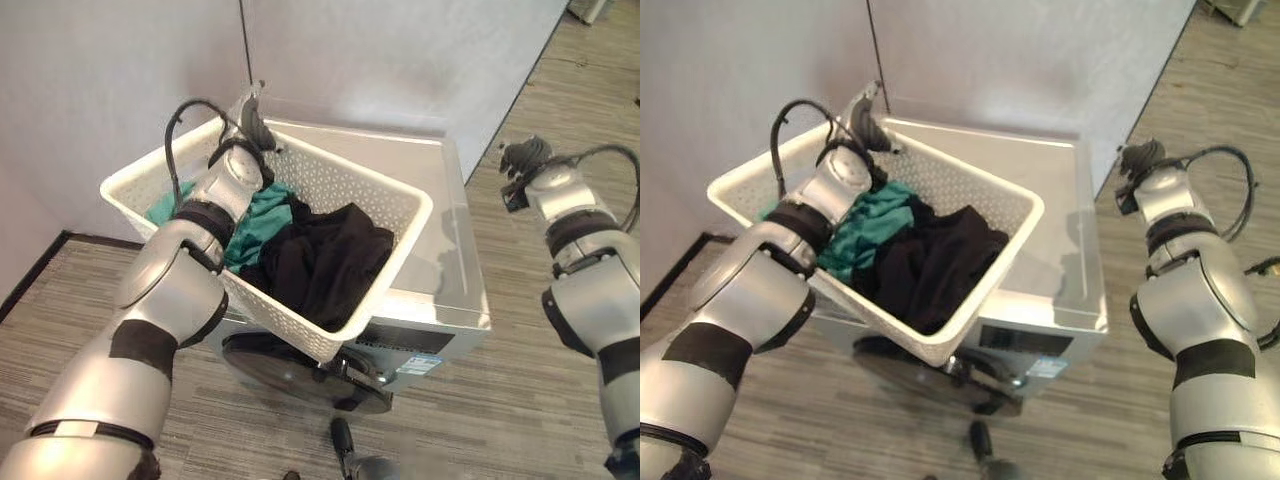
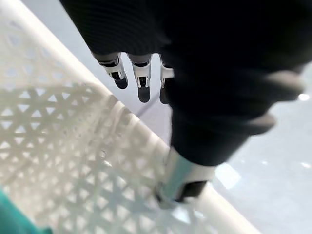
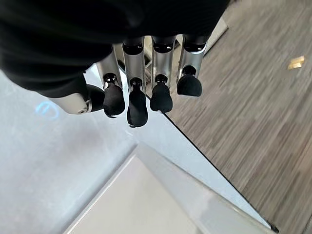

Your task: Grab the laundry basket,head to the washer,open it,put in the laundry and shut it.

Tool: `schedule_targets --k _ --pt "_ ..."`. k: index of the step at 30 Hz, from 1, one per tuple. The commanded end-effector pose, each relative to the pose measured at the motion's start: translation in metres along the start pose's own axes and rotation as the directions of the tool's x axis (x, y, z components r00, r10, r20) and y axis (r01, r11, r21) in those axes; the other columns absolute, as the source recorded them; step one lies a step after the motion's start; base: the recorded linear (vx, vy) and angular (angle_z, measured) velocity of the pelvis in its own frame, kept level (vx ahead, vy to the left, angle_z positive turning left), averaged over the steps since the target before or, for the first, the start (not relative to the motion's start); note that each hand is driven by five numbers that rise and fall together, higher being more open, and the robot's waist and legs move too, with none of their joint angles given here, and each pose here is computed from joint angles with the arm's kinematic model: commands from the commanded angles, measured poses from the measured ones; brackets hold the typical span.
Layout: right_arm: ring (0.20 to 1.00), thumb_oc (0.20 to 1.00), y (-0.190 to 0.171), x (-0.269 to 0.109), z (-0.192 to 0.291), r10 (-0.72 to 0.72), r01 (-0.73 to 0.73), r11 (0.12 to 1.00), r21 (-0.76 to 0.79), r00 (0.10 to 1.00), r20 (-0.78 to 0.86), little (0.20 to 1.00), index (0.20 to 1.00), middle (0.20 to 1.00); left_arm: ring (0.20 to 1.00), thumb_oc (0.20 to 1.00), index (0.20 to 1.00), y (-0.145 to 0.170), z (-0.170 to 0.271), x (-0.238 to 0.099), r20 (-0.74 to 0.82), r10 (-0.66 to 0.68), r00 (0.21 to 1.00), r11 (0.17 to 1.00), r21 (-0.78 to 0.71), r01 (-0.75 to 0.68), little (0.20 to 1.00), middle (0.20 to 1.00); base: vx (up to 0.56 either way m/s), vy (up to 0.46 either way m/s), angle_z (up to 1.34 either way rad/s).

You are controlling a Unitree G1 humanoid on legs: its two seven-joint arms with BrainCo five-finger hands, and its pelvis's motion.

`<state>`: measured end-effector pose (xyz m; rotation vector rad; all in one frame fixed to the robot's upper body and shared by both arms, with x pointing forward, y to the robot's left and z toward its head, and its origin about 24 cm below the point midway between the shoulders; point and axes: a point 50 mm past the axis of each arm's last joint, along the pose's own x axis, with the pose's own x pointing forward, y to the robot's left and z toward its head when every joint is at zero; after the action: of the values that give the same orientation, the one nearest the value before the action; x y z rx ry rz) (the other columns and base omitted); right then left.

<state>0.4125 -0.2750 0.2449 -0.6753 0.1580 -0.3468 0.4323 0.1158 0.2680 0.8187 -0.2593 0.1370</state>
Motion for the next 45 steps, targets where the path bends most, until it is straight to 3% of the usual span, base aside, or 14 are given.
schedule_targets --k 1,5,14,17,18,19,20,21,28,32,39,45 --pt "0.238 0.238 -0.035 -0.006 0.047 -0.102 0.1 0.995 0.024 0.989 0.109 0.238 0.238 0.238 1.0 1.0 1.0 0.046 0.042 0.011 0.1 0.124 0.987 0.992 -0.022 -0.122 1.0 1.0 0.01 -0.025 -0.1" --pt "0.244 0.244 -0.03 -0.007 0.058 -0.089 0.082 0.995 0.053 0.986 0.14 0.244 0.244 0.244 1.0 1.0 1.0 0.06 0.047 0.012 0.098 0.162 0.982 0.986 -0.055 -0.158 1.0 1.0 0.02 -0.034 -0.09" --pt "0.247 0.247 -0.027 -0.006 0.052 -0.082 0.075 0.995 0.061 0.988 0.133 0.247 0.247 0.247 1.0 1.0 1.0 0.057 0.041 0.012 0.09 0.151 0.984 0.988 -0.036 -0.149 1.0 1.0 0.03 -0.009 0.0" --pt "0.41 0.41 -0.029 -0.007 0.059 -0.095 0.082 0.993 0.084 0.983 0.157 0.41 0.41 0.41 1.0 1.0 1.0 0.06 0.046 0.012 0.106 0.165 0.981 0.985 -0.071 -0.158 1.0 1.0 -0.03 0.016 0.07" --pt "0.539 0.539 -0.03 -0.007 0.058 -0.095 0.08 0.992 0.099 0.983 0.157 0.539 0.539 0.539 1.0 1.0 1.0 0.059 0.047 0.012 0.113 0.164 0.98 0.985 -0.071 -0.156 1.0 1.0 0.0 0.014 0.06" --pt "0.611 0.611 -0.03 -0.007 0.057 -0.095 0.08 0.992 0.1 0.983 0.157 0.611 0.611 0.611 1.0 1.0 1.0 0.059 0.047 0.012 0.113 0.164 0.98 0.985 -0.071 -0.156 1.0 1.0 0.0 0.0 0.0" --pt "0.611 0.611 -0.029 -0.006 0.054 -0.095 0.08 0.991 0.104 0.984 0.148 0.611 0.611 0.611 1.0 1.0 1.0 0.057 0.046 0.011 0.117 0.16 0.98 0.986 -0.066 -0.153 1.0 1.0 0.0 0.0 0.0" --pt "1.0 1.0 -0.029 -0.006 0.052 -0.095 0.08 0.991 0.106 0.985 0.144 1.0 1.0 1.0 1.0 1.0 1.0 0.055 0.045 0.011 0.117 0.156 0.981 0.987 -0.063 -0.15 1.0 1.0 0.03 0.008 0.01" --pt "1.0 1.0 -0.041 -0.003 0.024 -0.132 0.119 0.982 0.15 0.988 0.079 1.0 1.0 1.0 1.0 1.0 1.0 0.039 0.052 0.007 0.146 0.138 0.98 0.964 -0.246 -0.099 1.0 1.0 0.03 -0.006 -0.01" --pt "1.0 1.0 -0.055 -0.003 -0.002 -0.16 0.154 0.975 0.157 0.987 0.025 1.0 1.0 1.0 1.0 1.0 1.0 0.035 0.068 0.001 0.238 0.144 0.96 0.946 -0.317 -0.063 1.0 1.0 -0.01 -0.024 0.08" --pt "1.0 1.0 -0.075 -0.006 -0.031 -0.183 0.183 0.975 0.124 0.983 -0.008 1.0 1.0 1.0 1.0 1.0 1.0 0.033 0.049 0.0 0.237 0.106 0.966 0.981 -0.183 -0.063 1.0 1.0 -0.05 -0.019 0.15" --pt "1.0 1.0 -0.09 -0.028 -0.055 -0.187 0.182 0.982 0.044 0.968 0.168 1.0 1.0 1.0 1.0 1.0 1.0 0.082 0.011 -0.023 0.321 0.216 0.922 0.975 -0.121 -0.186 1.0 1.0 -0.04 -0.027 0.08"
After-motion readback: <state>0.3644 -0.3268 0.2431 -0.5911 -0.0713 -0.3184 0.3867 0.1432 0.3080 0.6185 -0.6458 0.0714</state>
